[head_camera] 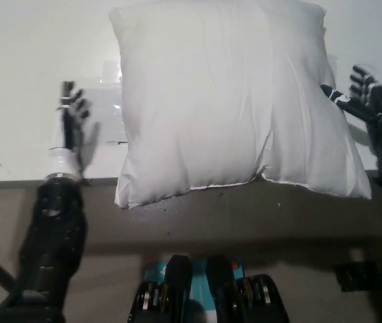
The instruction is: The robot uses both hands to lift the pillow and then drops it on the table
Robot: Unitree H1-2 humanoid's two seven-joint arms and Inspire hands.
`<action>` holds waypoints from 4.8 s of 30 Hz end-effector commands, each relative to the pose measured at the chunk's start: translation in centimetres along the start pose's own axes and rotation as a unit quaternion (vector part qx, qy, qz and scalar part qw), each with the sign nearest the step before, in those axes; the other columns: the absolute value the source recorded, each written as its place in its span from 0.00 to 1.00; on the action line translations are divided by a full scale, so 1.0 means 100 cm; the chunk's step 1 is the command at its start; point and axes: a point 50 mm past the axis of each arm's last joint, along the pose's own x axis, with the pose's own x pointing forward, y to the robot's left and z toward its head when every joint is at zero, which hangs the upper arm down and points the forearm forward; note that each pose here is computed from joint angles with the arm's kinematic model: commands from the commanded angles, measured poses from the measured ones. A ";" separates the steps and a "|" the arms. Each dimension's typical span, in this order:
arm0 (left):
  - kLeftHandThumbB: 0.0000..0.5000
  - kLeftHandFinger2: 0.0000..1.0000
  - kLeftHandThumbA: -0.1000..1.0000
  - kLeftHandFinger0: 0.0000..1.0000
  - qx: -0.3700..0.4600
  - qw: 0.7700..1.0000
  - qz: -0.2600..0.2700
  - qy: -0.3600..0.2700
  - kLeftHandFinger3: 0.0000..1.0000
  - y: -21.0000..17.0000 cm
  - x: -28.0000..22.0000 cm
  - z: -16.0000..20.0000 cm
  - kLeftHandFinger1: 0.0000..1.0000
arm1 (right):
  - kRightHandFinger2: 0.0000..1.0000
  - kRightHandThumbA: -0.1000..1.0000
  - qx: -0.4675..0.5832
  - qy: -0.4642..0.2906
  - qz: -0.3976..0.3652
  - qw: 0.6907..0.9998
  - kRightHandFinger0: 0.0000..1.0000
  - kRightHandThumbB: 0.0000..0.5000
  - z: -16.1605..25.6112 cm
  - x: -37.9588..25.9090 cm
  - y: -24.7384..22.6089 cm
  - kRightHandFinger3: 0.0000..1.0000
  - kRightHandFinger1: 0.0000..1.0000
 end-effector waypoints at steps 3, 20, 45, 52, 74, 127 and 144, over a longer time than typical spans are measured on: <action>0.32 1.00 1.00 1.00 -0.025 0.997 -0.055 -0.050 1.00 -0.072 0.022 0.043 1.00 | 1.00 1.00 0.024 -0.031 0.005 0.999 1.00 0.75 0.013 0.010 0.033 1.00 1.00; 0.22 1.00 1.00 1.00 -0.050 0.995 -0.089 0.006 1.00 -0.139 0.008 0.031 1.00 | 1.00 1.00 0.016 -0.030 0.052 0.998 1.00 0.75 0.032 0.019 0.094 1.00 1.00; 0.25 1.00 1.00 1.00 -0.065 0.993 -0.102 0.016 1.00 -0.145 -0.004 0.019 1.00 | 1.00 1.00 -0.056 -0.070 0.195 0.977 1.00 0.85 0.049 0.001 0.177 1.00 1.00; 0.29 1.00 1.00 1.00 -0.068 0.992 -0.104 0.005 1.00 -0.151 -0.006 0.023 1.00 | 1.00 1.00 -0.066 -0.062 0.183 0.979 1.00 0.86 0.041 -0.002 0.176 1.00 1.00; 0.57 1.00 1.00 1.00 -0.077 0.960 -0.144 -0.228 1.00 -0.177 0.016 0.196 1.00 | 1.00 1.00 0.022 -0.304 0.146 0.941 1.00 0.93 0.200 -0.038 0.158 1.00 1.00; 0.33 1.00 1.00 1.00 0.034 0.996 -0.054 -0.059 1.00 -0.056 -0.014 0.036 1.00 | 1.00 1.00 0.000 -0.129 0.107 0.986 1.00 0.93 0.035 -0.054 0.135 1.00 1.00; 0.32 1.00 1.00 1.00 0.058 0.997 -0.031 -0.044 1.00 0.004 -0.045 0.010 1.00 | 1.00 1.00 -0.133 -0.132 0.061 0.980 1.00 0.65 0.022 -0.073 0.021 1.00 1.00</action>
